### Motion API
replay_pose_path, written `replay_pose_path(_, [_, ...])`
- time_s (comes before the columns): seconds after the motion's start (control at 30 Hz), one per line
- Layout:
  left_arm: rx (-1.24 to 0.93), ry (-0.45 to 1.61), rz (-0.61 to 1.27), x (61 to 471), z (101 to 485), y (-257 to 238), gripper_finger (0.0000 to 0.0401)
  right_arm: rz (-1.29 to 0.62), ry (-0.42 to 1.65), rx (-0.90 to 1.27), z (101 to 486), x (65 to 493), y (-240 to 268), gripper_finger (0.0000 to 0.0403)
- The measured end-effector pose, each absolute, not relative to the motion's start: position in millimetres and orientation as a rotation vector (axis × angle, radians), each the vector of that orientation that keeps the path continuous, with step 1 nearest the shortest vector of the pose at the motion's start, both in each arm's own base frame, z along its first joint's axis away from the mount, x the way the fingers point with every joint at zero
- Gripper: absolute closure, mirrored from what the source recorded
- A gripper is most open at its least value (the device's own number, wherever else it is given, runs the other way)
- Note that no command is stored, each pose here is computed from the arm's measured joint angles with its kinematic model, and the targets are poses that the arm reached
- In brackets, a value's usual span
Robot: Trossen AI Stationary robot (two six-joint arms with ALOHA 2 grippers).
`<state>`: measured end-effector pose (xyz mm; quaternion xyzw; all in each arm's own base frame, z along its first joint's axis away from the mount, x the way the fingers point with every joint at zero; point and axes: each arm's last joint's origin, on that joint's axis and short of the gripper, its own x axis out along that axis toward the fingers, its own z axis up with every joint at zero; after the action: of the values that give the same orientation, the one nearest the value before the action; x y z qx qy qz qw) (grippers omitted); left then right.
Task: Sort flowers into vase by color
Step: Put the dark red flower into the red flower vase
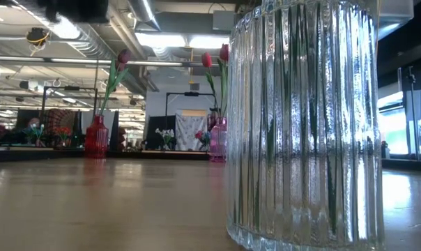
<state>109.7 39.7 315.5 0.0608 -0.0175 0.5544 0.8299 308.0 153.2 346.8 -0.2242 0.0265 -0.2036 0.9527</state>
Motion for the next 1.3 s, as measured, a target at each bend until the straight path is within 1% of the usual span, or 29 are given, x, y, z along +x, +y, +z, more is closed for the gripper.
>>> replay_pose_path(0.2, [0.072, -0.210, 1.429, 101, 288, 67, 0.0395, -0.412, 0.057, -0.450, 346, 308, 153, 0.0138])
replay_pose_path(0.27, [0.073, -0.235, 1.508, 99, 278, 78, 0.0395, -0.412, 0.057, -0.450, 346, 308, 153, 0.0139])
replay_pose_path(0.33, [0.064, -0.245, 1.548, 99, 272, 90, 0.0395, -0.407, 0.061, -0.456, 346, 308, 153, 0.0139])
replay_pose_path(0.5, [0.035, -0.227, 1.549, 107, 258, 118, 0.0395, -0.400, 0.071, -0.468, 344, 308, 154, 0.0139])
replay_pose_path(0.7, [0.041, -0.177, 1.632, 111, 243, 143, 0.0395, -0.392, 0.102, -0.487, 340, 308, 154, 0.0139])
replay_pose_path(0.9, [0.072, -0.190, 1.586, 118, 253, 142, 0.0395, -0.390, 0.113, -0.487, 339, 308, 154, 0.0139])
replay_pose_path(1.1, [0.114, -0.147, 1.629, 118, 257, 144, 0.0395, -0.390, 0.109, -0.461, 339, 308, 154, 0.0139])
replay_pose_path(1.3, [0.134, -0.144, 1.603, 122, 261, 140, 0.0395, -0.391, 0.108, -0.457, 339, 308, 154, 0.0139])
